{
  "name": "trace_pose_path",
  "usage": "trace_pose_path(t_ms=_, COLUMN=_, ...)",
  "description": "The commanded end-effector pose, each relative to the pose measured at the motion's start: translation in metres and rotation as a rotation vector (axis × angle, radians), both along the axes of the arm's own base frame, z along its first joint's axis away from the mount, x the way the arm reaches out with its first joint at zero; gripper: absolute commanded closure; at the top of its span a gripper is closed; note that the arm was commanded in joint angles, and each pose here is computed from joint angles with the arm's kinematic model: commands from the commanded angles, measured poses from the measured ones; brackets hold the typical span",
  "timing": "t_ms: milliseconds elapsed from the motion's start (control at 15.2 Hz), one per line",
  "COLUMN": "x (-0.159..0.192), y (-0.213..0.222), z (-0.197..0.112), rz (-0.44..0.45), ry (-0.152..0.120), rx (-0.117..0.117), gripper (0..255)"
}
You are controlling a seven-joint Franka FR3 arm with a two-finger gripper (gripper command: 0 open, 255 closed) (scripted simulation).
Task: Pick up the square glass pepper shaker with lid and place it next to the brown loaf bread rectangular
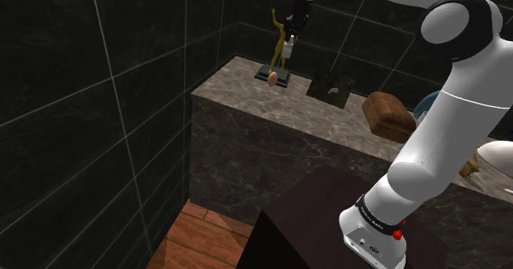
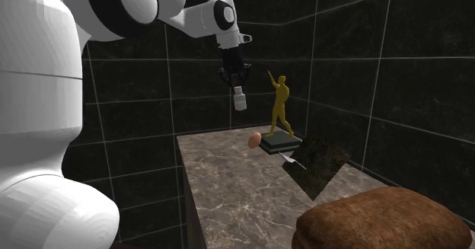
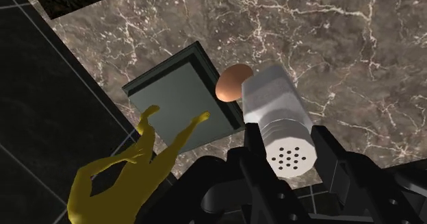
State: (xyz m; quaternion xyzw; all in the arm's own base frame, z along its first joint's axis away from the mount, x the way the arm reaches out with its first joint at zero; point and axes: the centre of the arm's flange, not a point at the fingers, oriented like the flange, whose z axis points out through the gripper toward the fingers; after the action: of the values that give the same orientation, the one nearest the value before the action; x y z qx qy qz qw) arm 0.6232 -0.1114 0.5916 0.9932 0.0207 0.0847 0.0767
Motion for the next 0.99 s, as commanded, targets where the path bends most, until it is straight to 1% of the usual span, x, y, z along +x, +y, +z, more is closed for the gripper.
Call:
trace_pose_path(t_ms=0, x=-0.016, y=-0.016, z=0.0, rz=0.001, ry=0.0, rx=0.0, gripper=255)
trace_pose_path(t_ms=924, x=-0.133, y=-0.159, z=0.001, rz=0.001, ry=0.0, rx=0.0, gripper=255)
